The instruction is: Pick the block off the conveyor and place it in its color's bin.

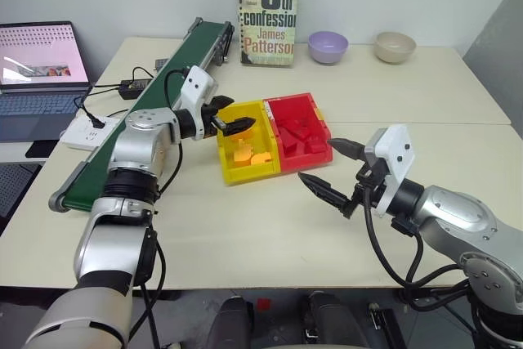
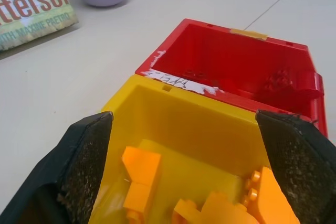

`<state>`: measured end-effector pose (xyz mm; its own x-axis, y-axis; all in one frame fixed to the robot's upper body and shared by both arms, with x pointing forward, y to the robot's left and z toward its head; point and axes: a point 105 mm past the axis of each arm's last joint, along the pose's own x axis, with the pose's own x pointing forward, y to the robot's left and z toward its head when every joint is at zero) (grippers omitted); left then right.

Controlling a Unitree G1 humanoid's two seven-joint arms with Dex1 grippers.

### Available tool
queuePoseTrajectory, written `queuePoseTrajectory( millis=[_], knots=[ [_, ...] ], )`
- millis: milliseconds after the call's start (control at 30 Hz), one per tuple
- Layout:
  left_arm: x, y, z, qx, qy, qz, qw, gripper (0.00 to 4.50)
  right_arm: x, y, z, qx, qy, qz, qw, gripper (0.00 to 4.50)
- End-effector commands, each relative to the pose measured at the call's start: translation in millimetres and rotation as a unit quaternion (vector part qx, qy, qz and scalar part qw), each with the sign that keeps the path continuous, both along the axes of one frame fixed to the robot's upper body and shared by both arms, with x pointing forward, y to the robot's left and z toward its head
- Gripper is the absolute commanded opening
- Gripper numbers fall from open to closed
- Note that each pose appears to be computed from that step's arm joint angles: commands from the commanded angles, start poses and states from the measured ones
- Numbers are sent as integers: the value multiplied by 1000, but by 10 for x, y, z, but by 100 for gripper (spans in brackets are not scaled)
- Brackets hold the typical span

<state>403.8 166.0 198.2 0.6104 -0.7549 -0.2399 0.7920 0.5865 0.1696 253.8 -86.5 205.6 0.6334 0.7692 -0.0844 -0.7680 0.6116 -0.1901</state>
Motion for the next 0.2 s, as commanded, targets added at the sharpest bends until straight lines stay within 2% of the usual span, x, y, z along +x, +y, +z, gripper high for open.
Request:
queuePoseTrajectory(
  millis=[33,200],
  knots=[
    [-417,178,200,79,3,-84,993,449,78,-192,157,-20,-21,12,1000,450],
    [-684,394,227,112,21,-83,990,449,151,-330,155,-46,-12,32,998,450]
  ],
)
